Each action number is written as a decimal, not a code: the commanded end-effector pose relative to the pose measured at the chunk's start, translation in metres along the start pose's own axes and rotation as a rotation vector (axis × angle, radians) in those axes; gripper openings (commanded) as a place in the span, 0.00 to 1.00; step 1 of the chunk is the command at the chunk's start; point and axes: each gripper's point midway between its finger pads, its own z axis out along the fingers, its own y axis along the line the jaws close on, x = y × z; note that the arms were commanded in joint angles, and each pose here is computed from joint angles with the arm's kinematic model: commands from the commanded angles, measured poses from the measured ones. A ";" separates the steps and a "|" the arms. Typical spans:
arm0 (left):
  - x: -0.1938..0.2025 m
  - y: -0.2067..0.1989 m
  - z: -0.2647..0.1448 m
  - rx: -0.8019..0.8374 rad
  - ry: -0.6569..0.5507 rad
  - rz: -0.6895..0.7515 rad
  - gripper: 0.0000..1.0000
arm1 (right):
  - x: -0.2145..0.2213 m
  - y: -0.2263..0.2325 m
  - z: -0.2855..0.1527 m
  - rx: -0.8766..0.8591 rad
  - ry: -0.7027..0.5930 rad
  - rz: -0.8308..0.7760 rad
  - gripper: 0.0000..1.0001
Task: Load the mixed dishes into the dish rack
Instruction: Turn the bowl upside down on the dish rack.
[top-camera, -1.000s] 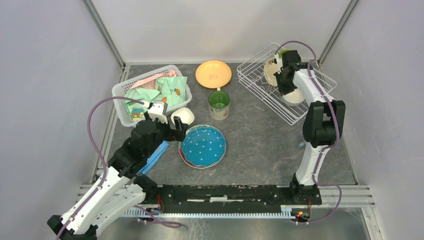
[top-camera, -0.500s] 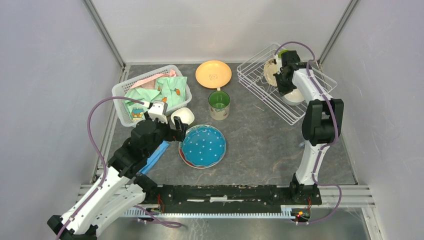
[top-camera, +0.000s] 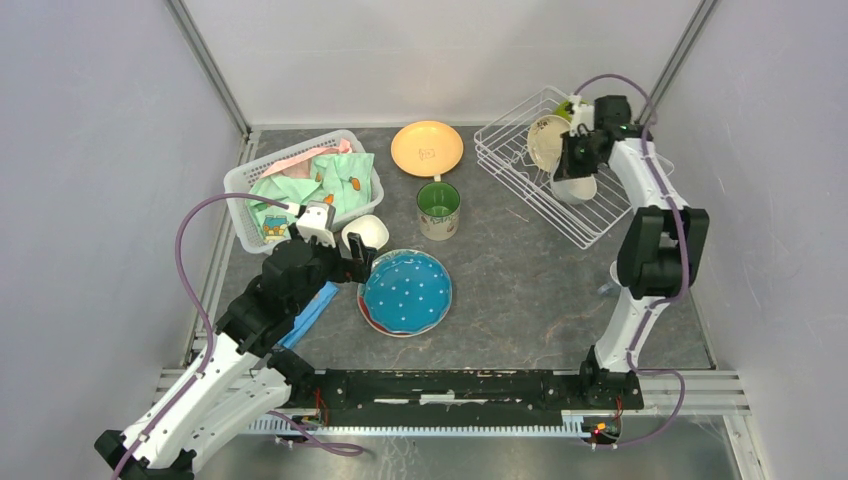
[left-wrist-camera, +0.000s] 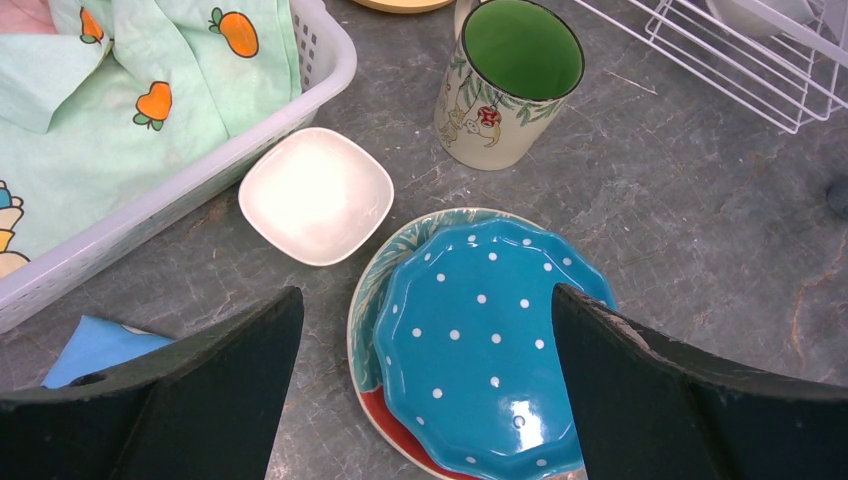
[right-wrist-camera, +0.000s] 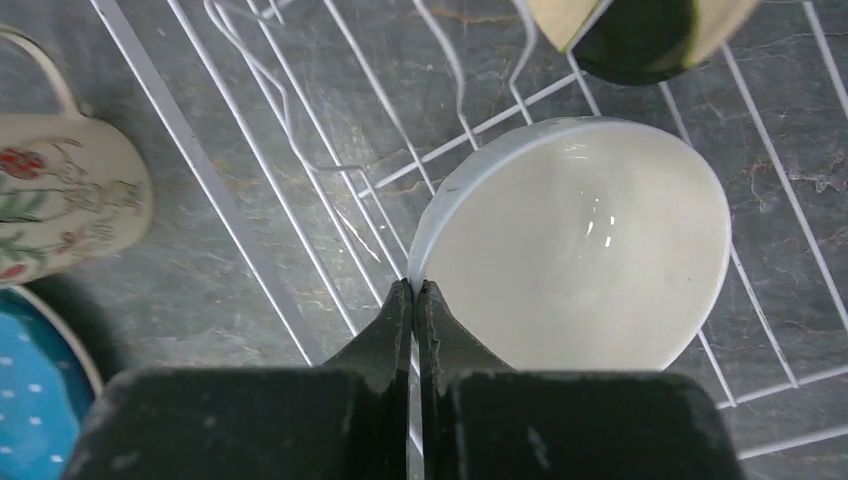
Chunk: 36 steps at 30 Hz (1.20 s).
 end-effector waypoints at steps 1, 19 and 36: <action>-0.008 -0.003 0.001 0.017 -0.032 0.023 1.00 | -0.038 0.009 -0.031 -0.239 -0.242 0.105 0.00; -0.007 -0.002 0.003 0.007 -0.024 0.026 1.00 | -0.039 0.026 -0.070 -0.765 -0.493 0.392 0.00; -0.009 -0.004 0.001 0.020 -0.032 0.023 1.00 | 0.036 -0.016 -0.047 -0.786 -0.466 0.734 0.00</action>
